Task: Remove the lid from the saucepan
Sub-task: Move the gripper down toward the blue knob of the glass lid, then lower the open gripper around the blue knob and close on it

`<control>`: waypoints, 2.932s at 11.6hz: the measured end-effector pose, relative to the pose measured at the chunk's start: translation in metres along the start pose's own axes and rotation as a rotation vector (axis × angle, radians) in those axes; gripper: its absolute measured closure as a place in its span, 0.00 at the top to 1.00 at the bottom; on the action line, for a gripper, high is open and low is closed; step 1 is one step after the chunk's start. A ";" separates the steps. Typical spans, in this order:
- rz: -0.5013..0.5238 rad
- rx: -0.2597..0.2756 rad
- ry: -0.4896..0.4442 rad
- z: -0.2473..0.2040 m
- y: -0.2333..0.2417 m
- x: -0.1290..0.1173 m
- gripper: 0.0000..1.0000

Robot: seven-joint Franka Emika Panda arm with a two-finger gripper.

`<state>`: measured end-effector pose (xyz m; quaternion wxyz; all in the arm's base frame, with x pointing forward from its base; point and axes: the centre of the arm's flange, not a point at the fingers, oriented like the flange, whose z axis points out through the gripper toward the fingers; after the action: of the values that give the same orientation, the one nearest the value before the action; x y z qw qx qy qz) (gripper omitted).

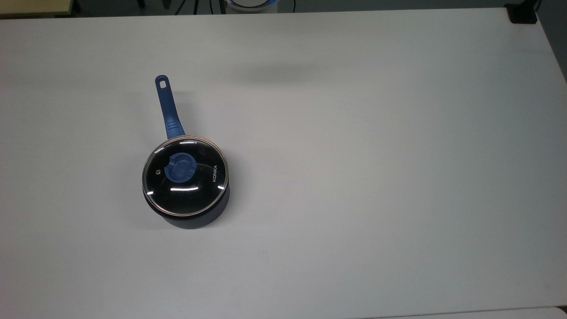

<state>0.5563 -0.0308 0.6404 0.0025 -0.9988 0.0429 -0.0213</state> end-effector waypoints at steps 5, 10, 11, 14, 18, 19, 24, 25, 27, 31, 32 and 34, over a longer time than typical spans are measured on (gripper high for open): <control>-0.001 0.000 0.003 0.000 0.000 0.000 1.00; -0.011 -0.003 0.007 0.016 0.005 0.014 1.00; -0.009 -0.004 0.000 0.027 0.004 0.022 1.00; 0.264 -0.032 0.097 0.064 0.004 0.061 1.00; 0.451 -0.076 0.144 0.097 0.028 0.085 1.00; 0.470 -0.083 0.149 0.103 0.042 0.091 0.99; 0.413 -0.107 0.337 0.160 0.047 0.139 0.97; 0.402 -0.110 0.344 0.182 0.046 0.147 0.98; 0.393 -0.113 0.334 0.201 0.044 0.151 0.99; 0.359 -0.094 0.313 0.211 0.019 0.149 1.00; 0.350 -0.090 0.302 0.216 0.012 0.147 1.00; 0.338 -0.087 0.288 0.223 0.005 0.144 1.00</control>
<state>0.7092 -0.0470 0.4237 -0.0430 -0.9632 0.2106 -0.1612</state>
